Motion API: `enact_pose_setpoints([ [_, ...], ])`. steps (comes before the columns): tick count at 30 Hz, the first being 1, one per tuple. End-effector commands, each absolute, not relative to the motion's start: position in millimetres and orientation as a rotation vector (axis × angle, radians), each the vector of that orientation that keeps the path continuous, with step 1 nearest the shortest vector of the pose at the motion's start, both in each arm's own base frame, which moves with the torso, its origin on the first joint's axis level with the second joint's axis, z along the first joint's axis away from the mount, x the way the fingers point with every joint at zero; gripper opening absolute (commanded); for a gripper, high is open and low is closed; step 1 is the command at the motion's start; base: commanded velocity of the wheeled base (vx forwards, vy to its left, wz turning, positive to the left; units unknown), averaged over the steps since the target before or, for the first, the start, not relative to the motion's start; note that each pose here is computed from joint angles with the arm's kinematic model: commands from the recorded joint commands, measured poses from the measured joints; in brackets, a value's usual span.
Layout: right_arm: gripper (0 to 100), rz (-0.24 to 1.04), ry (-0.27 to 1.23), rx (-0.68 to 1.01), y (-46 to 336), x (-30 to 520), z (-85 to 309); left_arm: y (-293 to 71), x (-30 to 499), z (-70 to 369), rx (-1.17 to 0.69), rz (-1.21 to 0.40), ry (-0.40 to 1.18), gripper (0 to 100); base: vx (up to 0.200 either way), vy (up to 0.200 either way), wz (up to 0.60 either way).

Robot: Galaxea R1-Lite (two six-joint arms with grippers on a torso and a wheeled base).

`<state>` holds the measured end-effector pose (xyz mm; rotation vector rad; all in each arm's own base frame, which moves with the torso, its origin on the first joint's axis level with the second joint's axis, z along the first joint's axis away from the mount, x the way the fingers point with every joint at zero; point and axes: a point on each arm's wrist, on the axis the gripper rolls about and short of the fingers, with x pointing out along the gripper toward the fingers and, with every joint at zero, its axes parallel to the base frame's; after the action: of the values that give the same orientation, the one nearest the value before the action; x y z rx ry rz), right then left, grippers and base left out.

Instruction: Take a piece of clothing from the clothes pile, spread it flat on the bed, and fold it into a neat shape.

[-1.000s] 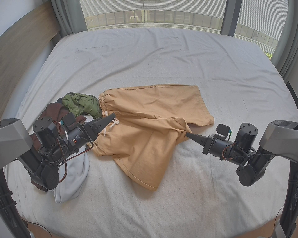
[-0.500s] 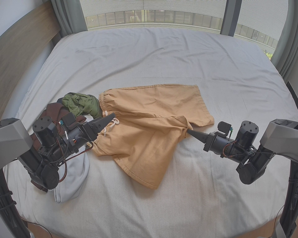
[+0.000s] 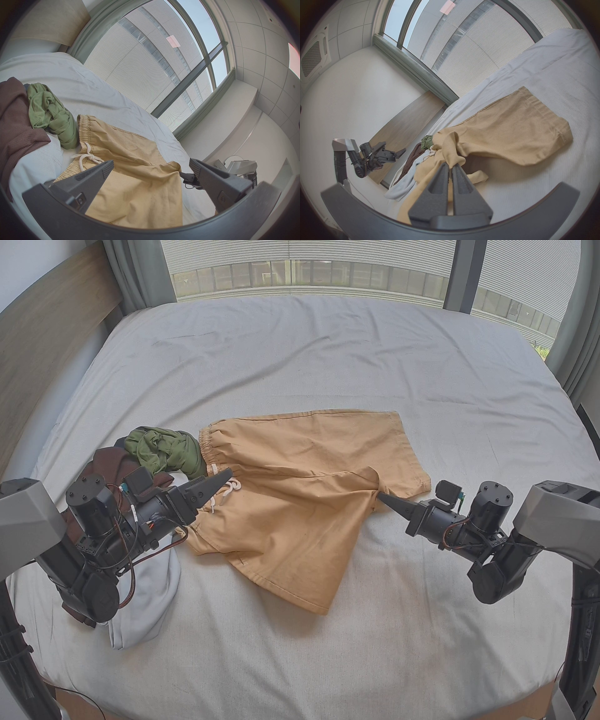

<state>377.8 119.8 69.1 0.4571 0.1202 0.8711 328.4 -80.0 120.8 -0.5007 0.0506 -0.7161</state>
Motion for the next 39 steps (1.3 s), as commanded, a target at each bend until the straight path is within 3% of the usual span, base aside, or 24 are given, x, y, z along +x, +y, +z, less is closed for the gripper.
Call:
enact_pose_setpoints([
  [1, 0, 0.835, 0.101, 0.461, 130, 402, 47, -80, 329, 118, -0.502, -0.714, 0.058, 100, 0.000, 0.000, 0.00],
  [13, 0, 0.887, 0.038, 0.456, 161, 432, 28, -79, 329, 117, -0.503, -0.711, 0.062, 100, 0.000, 0.000, 0.00],
  [28, 0, 0.841, 0.016, 0.462, 160, 433, 27, -79, 329, 117, -0.503, -0.711, 0.063, 100, 0.000, 0.000, 0.00],
  [29, 100, 0.836, 0.016, 0.461, 160, 433, 27, -79, 329, 117, -0.503, -0.711, 0.062, 100, 0.000, 0.000, 0.00],
  [39, 100, 0.725, 0.056, 0.408, 125, 403, 45, -79, 329, 117, -0.503, -0.709, 0.063, 100, 0.000, 0.000, 0.00],
])
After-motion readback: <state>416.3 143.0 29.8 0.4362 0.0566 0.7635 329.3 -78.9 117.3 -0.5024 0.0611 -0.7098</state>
